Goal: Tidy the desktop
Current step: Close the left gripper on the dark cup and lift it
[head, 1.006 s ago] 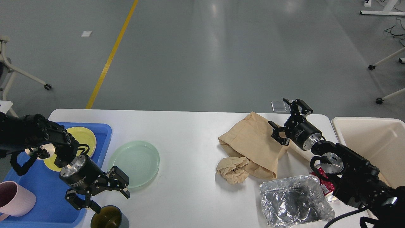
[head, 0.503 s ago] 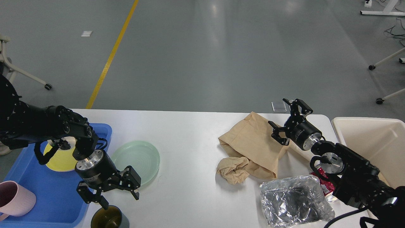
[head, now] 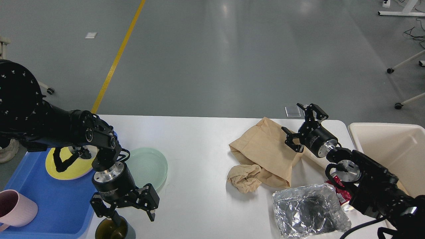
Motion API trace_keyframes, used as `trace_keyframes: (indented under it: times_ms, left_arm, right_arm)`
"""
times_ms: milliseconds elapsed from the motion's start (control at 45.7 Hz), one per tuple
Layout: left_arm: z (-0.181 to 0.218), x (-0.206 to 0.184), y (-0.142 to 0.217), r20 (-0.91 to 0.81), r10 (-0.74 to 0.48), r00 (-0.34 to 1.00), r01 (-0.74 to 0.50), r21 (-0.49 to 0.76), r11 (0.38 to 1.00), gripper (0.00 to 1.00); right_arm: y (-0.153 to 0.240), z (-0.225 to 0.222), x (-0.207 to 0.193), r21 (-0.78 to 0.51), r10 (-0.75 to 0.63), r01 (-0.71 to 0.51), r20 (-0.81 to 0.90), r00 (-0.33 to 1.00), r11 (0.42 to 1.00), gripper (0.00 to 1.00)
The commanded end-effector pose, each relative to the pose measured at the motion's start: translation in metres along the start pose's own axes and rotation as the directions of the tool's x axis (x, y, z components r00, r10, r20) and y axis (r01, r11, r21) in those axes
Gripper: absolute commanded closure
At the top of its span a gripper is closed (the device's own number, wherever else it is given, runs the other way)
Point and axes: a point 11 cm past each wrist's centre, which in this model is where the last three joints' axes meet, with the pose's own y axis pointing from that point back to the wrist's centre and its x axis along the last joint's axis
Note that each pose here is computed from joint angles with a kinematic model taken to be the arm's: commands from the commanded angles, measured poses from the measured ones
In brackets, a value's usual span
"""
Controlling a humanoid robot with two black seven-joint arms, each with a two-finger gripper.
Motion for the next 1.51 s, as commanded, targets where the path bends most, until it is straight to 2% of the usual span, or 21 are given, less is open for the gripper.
trace_keyframes:
  times_ms: [0, 131, 635, 919, 1488]
  left_arm:
    - [-0.008, 0.003, -0.007, 0.0, 0.035, 0.999, -0.035, 0.029, 0.999, 0.04]
    - [-0.012, 0.006, -0.013, 0.015, 0.062, 0.998, -0.063, 0.059, 0.996, 0.04]
    - [-0.007, -0.003, -0.037, 0.063, 0.011, 0.998, -0.017, 0.102, 0.995, 0.04]
    - [-0.013, 0.002, -0.04, 0.08, 0.049, 0.996, -0.06, 0.148, 0.987, 0.04]
    - [-0.012, 0.0, -0.05, 0.137, 0.044, 0.99, -0.071, 0.202, 0.977, 0.04]
  right_arm:
    - [0.0, 0.0, 0.0, 0.0, 0.0, 0.0, 0.001, 1.0, 1.0, 0.0]
    - [0.0, 0.0, 0.0, -0.001, 0.0, 0.0, -0.001, 1.0, 1.0, 0.0]
    - [0.0, 0.0, 0.0, -0.001, 0.0, 0.0, -0.001, 1.0, 1.0, 0.0]
    - [0.0, -0.001, 0.0, 0.001, -0.001, 0.001, 0.0, 1.0, 1.0, 0.0]
    - [0.0, 0.0, 0.0, 0.0, 0.0, 0.0, 0.001, 1.0, 1.0, 0.0]
